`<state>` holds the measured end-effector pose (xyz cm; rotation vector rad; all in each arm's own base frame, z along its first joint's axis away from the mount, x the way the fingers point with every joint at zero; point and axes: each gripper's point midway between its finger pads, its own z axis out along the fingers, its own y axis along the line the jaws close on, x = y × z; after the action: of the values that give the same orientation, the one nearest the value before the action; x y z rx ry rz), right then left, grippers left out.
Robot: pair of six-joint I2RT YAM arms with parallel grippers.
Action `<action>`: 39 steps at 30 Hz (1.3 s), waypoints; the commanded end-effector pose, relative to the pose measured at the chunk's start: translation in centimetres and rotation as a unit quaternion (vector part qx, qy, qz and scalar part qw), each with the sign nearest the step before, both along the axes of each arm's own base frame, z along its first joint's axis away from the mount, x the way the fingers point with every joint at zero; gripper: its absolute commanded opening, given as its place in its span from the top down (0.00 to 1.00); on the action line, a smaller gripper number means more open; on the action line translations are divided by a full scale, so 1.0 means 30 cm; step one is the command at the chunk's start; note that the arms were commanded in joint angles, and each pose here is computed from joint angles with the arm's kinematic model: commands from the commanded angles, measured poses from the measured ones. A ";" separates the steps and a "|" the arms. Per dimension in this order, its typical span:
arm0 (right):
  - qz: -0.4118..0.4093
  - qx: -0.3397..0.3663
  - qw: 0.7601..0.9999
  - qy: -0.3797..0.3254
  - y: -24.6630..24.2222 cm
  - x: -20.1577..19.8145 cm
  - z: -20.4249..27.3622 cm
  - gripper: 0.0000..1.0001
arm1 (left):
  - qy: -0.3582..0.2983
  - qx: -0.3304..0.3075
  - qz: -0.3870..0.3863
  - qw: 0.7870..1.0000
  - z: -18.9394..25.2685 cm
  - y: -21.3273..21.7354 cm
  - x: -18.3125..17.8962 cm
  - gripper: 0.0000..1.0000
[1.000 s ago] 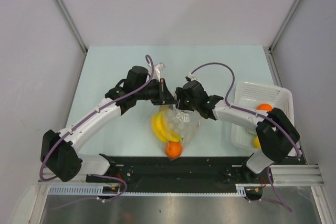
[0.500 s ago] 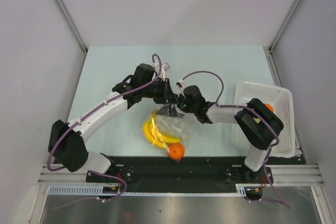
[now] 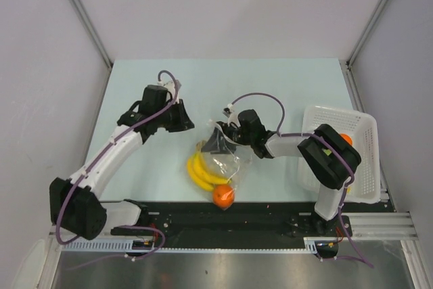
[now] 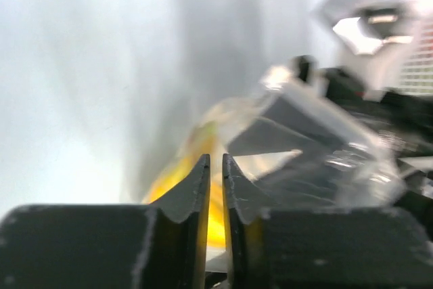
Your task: Open the zip-top bag and remove the fake food
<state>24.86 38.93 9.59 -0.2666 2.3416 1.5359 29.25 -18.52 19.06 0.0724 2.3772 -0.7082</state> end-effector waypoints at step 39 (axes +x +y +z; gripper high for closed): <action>-0.034 -0.029 0.998 0.032 0.049 0.112 -0.059 0.67 | 0.115 -0.015 -0.076 0.990 -0.298 -0.064 -0.036 0.79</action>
<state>26.43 40.03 4.98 -0.1908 2.4905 1.4621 27.91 -21.04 6.53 0.1098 2.7019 -0.8451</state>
